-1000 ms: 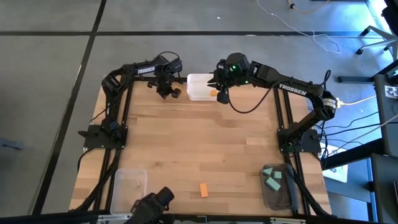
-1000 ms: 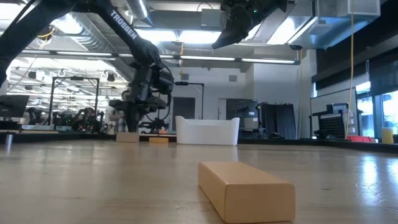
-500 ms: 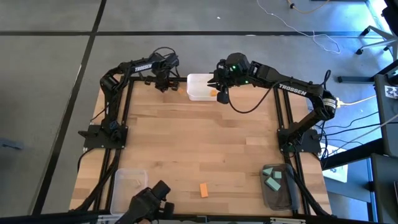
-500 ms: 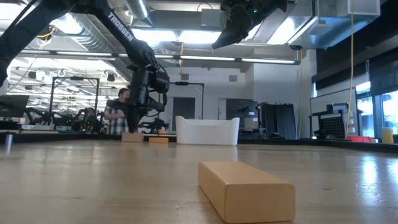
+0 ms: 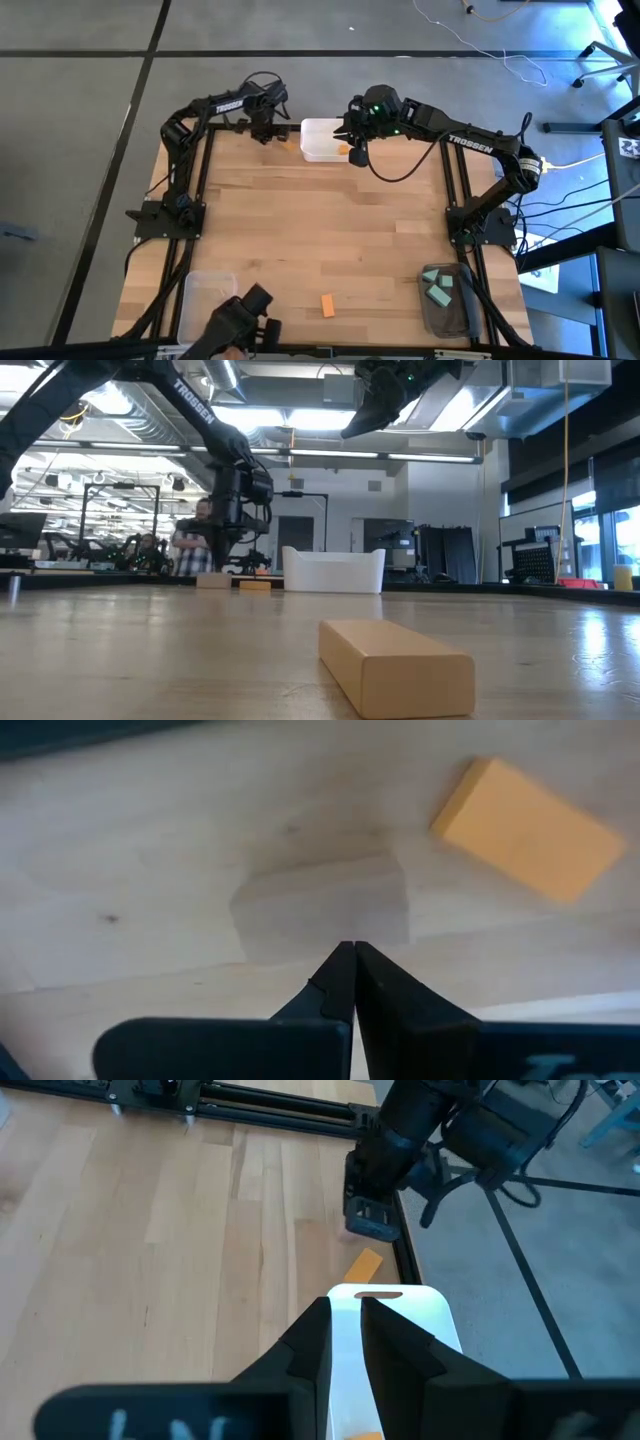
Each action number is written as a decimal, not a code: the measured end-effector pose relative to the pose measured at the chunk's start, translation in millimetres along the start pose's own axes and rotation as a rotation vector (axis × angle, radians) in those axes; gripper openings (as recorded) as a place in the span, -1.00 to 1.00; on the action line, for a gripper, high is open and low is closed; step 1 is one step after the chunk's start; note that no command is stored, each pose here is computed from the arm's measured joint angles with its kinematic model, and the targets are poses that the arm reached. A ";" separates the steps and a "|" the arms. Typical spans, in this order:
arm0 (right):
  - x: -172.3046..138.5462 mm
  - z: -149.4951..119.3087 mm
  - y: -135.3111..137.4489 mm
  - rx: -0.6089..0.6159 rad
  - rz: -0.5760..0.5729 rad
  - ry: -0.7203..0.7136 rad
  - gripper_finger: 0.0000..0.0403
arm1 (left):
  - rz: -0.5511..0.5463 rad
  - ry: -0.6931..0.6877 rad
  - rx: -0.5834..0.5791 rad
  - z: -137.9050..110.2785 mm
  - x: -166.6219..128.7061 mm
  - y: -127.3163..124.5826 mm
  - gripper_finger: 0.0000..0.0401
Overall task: Sort & place blocks by color
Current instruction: Put the white block into the transparent bin
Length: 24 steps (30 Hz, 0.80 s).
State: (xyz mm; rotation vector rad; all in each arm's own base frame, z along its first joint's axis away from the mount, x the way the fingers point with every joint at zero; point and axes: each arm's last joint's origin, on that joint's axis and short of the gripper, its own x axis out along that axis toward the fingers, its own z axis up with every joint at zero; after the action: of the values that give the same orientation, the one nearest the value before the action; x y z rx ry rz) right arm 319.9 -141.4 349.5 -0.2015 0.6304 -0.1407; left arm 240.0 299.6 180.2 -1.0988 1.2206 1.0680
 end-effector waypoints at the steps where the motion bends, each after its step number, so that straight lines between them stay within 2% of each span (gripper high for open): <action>1: 0.0 0.0 0.0 0.000 0.000 0.000 -0.70 | -0.008 -0.012 0.002 2.4 -3.3 -0.6 -1.00; 7: 0.0 -0.3 0.0 0.001 0.000 0.002 -0.70 | -0.013 -0.051 -0.019 11.5 -12.9 3.2 -1.00; 13: 0.0 -0.3 -0.1 -0.001 0.000 0.003 -0.70 | 0.018 -0.015 -0.050 2.2 5.7 7.3 -1.00; 24: 0.0 -0.2 -0.2 -0.003 0.000 0.001 -0.70 | 0.041 0.011 -0.069 -0.7 6.8 10.7 -1.00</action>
State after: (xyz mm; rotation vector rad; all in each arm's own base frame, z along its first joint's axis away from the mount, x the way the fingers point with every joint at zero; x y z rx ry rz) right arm 319.8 -141.7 349.5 -0.2042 0.6318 -0.1403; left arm 229.6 300.8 172.9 -1.1385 1.2273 1.1441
